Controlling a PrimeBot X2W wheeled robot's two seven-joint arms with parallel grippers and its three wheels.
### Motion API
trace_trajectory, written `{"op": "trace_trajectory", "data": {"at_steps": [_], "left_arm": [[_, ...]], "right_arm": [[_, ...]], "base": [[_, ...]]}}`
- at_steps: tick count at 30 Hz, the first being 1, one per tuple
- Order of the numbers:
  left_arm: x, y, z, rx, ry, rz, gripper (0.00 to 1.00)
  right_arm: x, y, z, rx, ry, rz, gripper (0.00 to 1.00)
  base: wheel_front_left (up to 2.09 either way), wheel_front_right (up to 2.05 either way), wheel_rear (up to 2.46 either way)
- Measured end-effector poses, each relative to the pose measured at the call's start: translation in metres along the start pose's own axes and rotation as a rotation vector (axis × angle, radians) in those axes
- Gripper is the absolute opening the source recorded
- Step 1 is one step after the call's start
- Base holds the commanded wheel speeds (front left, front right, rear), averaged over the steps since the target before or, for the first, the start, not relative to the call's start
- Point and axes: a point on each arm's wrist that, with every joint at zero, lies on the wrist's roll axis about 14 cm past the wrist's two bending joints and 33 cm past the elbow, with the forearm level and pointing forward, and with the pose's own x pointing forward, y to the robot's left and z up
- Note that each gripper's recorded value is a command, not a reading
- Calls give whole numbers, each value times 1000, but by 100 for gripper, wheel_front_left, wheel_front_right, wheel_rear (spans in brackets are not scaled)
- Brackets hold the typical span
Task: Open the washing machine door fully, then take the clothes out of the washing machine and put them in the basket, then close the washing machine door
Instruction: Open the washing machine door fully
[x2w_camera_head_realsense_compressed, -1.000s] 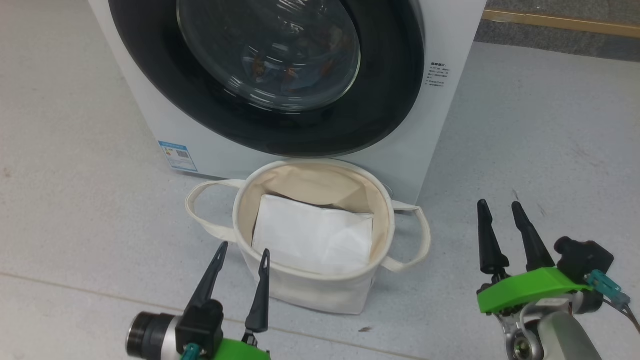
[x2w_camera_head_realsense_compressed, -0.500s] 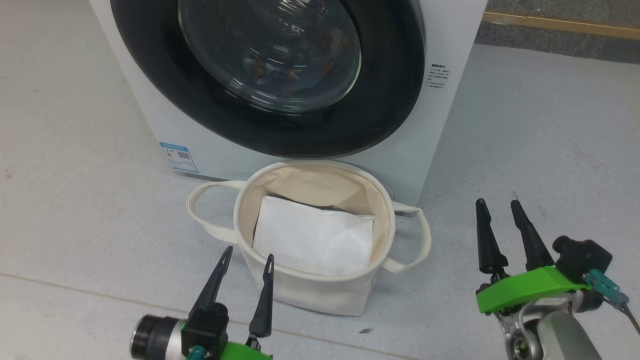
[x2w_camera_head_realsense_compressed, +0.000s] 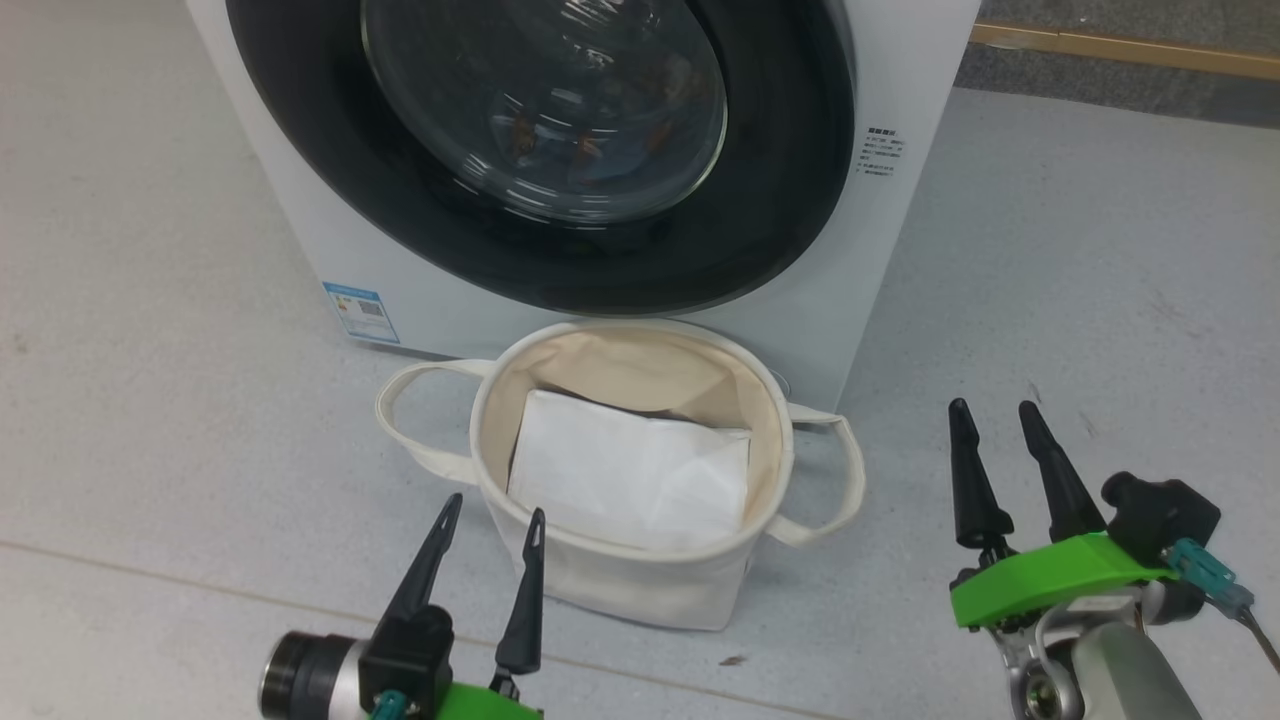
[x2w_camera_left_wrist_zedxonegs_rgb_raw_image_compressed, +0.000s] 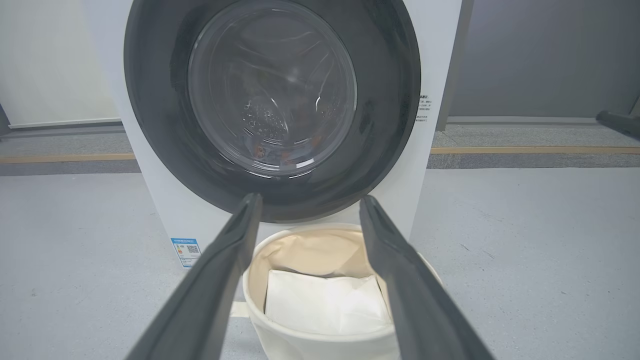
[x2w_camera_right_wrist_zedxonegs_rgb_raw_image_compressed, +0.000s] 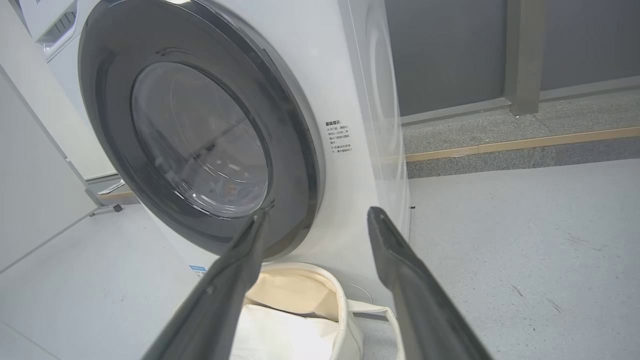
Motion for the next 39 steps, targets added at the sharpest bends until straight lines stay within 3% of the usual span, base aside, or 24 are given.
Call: {"op": "trace_trajectory", "data": {"at_steps": [11,12,13,17,21,26,34,39], "left_arm": [[2,-2,-6,-5,18,-6,100],[2,-2,-7,-5,20,-6,100],[2,-3,-7,-5,21,-7,100],[7,-3,-9,-5,24,-6,100],[9,-4,-15,-7,45,-9,100],[16,-3,-21,22,60,-4,100],[30,-9,-41,26,118,-24,100],[47,-13,-49,23,128,-27,100]], "right_arm": [[3,0,-2,-46,4,8,100],[3,0,-2,-46,6,8,82],[3,-1,-3,-46,8,8,0],[6,-4,-8,-32,18,-2,0],[15,-19,-8,89,6,-63,0],[32,-33,-20,342,10,-148,0],[89,-48,-16,884,2,-217,0],[125,-63,-12,1094,8,-197,0]], "base": [[0,0,0],[0,0,0],[0,0,0],[0,0,0],[0,0,0],[0,0,0],[0,0,0],[0,0,0]]}}
